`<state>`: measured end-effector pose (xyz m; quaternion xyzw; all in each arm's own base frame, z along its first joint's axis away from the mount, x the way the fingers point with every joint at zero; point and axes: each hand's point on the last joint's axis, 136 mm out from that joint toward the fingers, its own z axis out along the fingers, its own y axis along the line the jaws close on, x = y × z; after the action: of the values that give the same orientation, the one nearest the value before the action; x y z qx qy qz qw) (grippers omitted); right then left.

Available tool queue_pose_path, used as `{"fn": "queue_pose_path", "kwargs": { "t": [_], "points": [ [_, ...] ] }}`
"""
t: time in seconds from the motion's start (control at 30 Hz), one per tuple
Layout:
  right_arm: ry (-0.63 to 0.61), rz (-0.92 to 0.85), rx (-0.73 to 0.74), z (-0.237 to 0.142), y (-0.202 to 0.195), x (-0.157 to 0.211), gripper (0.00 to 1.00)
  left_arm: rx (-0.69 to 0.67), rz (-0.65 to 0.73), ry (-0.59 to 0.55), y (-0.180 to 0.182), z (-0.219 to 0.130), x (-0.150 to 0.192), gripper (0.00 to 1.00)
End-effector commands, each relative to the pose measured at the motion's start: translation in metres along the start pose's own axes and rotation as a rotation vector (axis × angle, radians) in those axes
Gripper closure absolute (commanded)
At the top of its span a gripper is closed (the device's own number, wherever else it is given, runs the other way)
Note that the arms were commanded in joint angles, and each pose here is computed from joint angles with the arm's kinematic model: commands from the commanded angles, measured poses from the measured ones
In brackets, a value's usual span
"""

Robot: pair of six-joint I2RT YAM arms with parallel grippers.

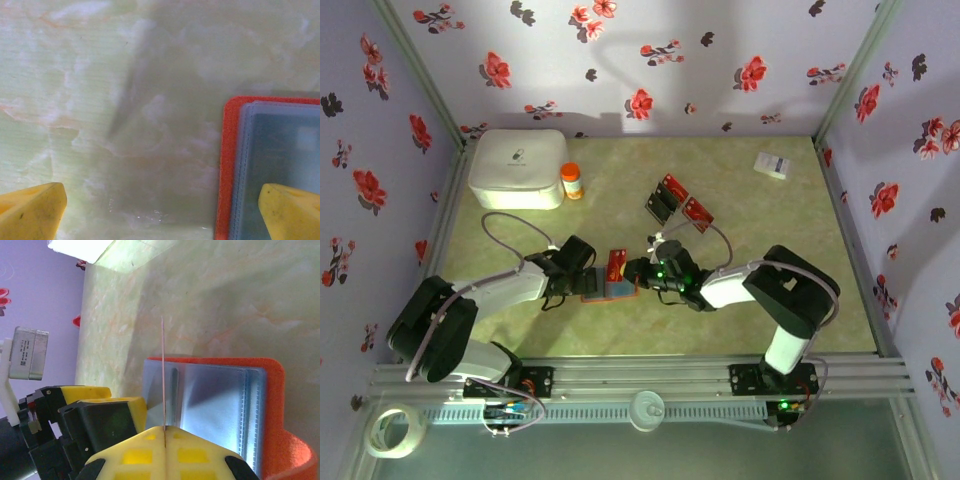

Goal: Put the credit cards into the card holder

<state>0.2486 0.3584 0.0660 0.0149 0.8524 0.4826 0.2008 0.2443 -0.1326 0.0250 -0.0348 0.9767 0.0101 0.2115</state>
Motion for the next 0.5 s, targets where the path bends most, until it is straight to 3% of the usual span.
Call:
{"fn": "queue_pose_path", "kwargs": {
  "t": [0.0, 0.47],
  "points": [
    [-0.028, 0.0, -0.015, 0.0027, -0.0026, -0.0032, 1.0, -0.054, 0.006, 0.027, 0.0161, 0.0043, 0.0121, 0.0],
    [-0.007, 0.025, -0.026, 0.0112, -0.0085, 0.0055, 1.0, -0.052, 0.003, 0.027, 0.0162, 0.0042, 0.0125, 0.0]
  ]
}}
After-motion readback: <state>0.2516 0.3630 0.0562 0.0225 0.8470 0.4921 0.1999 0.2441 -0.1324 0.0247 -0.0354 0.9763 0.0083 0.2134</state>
